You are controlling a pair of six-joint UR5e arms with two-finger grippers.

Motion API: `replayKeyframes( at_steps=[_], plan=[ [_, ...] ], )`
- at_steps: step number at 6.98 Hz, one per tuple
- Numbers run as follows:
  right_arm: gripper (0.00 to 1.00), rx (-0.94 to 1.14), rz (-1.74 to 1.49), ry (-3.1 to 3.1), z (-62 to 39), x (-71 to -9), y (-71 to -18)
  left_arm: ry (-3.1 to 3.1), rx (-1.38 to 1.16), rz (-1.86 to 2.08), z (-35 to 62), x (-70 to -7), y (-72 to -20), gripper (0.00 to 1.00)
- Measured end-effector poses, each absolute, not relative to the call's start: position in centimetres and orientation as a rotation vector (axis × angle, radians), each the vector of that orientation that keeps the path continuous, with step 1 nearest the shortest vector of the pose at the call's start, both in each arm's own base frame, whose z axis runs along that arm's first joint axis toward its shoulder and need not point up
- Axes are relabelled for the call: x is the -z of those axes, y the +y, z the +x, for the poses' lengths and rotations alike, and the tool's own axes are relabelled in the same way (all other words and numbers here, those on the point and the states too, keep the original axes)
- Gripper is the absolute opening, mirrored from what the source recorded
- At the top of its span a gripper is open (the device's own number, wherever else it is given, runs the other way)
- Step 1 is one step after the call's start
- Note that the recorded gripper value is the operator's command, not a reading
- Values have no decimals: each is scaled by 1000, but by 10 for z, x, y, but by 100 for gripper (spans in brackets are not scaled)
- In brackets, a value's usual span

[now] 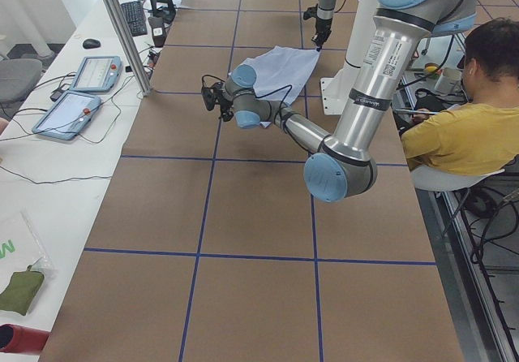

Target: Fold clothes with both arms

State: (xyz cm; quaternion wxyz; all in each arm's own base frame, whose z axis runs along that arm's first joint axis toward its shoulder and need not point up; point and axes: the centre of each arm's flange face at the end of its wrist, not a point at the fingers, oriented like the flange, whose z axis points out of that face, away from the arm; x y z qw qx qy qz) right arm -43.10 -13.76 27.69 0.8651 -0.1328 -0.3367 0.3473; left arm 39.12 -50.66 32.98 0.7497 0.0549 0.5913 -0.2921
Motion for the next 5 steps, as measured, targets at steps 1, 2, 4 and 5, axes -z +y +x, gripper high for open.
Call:
replayKeyframes(
  at_steps=[1, 2, 4, 5],
  plan=[
    [100, -742, -273, -706, -428, -275, -143, 1299, 650, 54, 408, -332, -484, 99],
    [100, -780, -261, -725, -422, -270, -159, 1300, 663, -10, 425, -335, -460, 99],
    [100, -893, -216, -824, -415, -236, -223, 1281, 691, -87, 457, -348, -405, 98],
    [100, -923, -172, -842, -419, -228, -258, 1265, 697, -94, 472, -356, -385, 94]
  ],
)
